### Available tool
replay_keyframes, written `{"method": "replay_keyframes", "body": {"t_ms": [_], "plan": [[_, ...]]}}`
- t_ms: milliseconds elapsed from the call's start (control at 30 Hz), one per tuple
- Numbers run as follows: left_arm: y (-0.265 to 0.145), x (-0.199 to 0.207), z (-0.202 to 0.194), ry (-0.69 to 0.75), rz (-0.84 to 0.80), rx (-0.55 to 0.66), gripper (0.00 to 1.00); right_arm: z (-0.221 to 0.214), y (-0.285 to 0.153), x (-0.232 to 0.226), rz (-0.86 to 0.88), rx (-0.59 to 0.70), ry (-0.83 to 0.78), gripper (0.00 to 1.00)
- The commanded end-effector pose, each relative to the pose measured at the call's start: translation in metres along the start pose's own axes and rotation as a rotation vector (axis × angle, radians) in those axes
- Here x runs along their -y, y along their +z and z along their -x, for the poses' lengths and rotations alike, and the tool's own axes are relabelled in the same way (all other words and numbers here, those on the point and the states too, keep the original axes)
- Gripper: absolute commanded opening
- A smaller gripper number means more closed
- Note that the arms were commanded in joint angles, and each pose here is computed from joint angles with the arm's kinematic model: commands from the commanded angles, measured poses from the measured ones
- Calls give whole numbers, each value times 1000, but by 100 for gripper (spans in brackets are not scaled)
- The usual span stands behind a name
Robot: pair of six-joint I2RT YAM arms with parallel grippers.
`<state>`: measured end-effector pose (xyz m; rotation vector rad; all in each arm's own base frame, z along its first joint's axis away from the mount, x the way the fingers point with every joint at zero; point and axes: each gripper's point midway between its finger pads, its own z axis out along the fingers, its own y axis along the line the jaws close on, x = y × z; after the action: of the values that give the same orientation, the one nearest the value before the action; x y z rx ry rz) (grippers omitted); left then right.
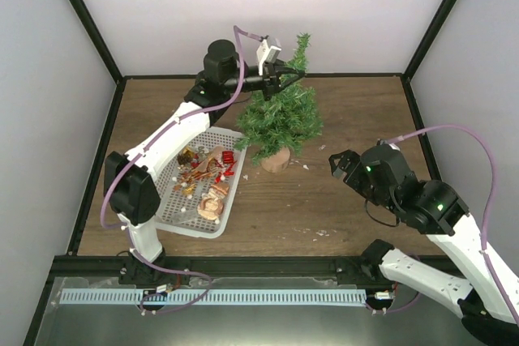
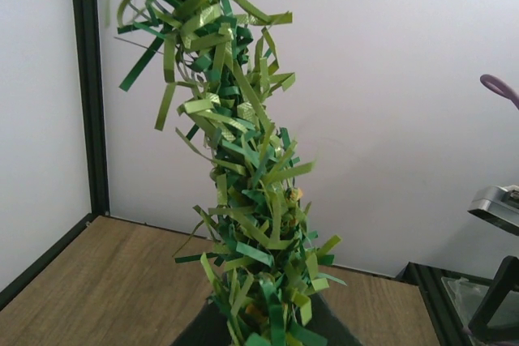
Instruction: Decorate the small christmas tree
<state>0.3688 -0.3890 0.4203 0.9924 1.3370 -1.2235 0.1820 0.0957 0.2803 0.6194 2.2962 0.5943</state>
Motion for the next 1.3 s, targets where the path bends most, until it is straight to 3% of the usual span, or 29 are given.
{"method": "replay_keyframes", "body": {"t_ms": [0, 400, 633, 800, 900, 1000, 1267], "plan": [[-4, 14, 17, 53, -28, 45, 2, 6, -1, 1, -4, 33, -3, 95], [-14, 17, 11, 73, 11, 1, 15, 5, -3, 2, 1, 26, 1, 95], [-21, 14, 5, 65, 45, -29, 37, 8, -7, -1, 14, 33, -15, 96], [-30, 10, 1, 60, 73, -48, 62, 8, -6, -3, 18, 33, -27, 96], [-37, 8, -3, 61, 91, -54, 66, 9, -5, -6, 21, 33, -39, 97], [-42, 7, -6, 58, 104, -65, 97, 7, -1, -9, 18, 24, -57, 99], [-65, -1, 0, 55, 149, -63, 100, 13, 0, -23, 60, 41, -76, 100]]}}
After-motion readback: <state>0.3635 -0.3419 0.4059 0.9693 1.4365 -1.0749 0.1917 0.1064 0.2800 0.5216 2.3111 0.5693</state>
